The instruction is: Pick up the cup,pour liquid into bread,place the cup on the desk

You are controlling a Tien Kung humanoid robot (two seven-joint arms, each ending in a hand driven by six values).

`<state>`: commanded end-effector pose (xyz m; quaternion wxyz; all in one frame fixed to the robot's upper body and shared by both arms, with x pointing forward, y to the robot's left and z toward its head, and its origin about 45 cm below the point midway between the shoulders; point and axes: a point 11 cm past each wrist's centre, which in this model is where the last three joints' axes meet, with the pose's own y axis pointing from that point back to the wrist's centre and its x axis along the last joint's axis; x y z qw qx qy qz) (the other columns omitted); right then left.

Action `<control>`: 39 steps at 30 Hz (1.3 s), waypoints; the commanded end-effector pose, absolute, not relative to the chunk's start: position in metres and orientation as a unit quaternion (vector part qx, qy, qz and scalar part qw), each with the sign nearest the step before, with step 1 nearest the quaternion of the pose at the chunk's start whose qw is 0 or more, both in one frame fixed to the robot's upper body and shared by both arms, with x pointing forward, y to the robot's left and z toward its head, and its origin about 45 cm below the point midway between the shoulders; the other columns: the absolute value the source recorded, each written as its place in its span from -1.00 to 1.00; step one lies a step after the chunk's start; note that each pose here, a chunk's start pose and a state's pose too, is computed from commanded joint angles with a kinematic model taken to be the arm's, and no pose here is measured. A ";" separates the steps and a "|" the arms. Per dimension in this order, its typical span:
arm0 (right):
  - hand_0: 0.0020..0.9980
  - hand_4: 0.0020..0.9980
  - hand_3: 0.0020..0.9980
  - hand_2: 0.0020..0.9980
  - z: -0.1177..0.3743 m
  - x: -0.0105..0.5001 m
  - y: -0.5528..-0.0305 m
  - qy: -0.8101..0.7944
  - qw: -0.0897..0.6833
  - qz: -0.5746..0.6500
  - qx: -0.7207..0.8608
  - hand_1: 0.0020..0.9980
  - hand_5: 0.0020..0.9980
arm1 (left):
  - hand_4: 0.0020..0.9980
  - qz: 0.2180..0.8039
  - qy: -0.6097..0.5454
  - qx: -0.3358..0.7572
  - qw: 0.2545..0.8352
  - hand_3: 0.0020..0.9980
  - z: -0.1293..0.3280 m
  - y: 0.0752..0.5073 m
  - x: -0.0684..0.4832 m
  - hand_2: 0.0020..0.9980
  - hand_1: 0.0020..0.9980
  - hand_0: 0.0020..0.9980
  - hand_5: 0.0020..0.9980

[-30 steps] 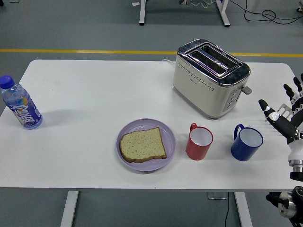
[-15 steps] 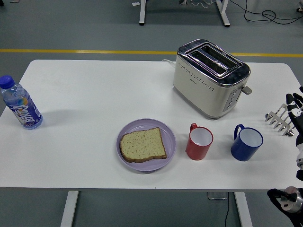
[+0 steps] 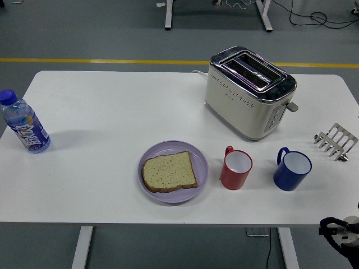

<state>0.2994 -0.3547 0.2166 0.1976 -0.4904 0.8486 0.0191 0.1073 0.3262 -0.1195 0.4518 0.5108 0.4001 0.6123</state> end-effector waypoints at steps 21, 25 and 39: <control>0.24 0.49 0.12 0.14 0.209 0.299 -0.355 0.851 0.192 0.039 -0.487 -0.05 -0.80 | -0.50 0.607 0.390 0.519 0.458 0.08 -0.118 0.330 0.111 0.40 0.37 0.36 1.00; 0.24 0.49 0.12 0.14 0.210 0.299 -0.354 0.850 0.194 0.039 -0.488 -0.05 -0.80 | -0.50 0.608 0.390 0.517 0.458 0.08 -0.118 0.331 0.111 0.40 0.37 0.36 1.00; 0.22 0.47 0.12 0.11 0.208 0.300 -0.353 0.851 0.194 0.044 -0.486 -0.09 -0.82 | -0.50 0.614 0.389 0.512 0.458 0.08 -0.117 0.332 0.114 0.40 0.37 0.36 1.00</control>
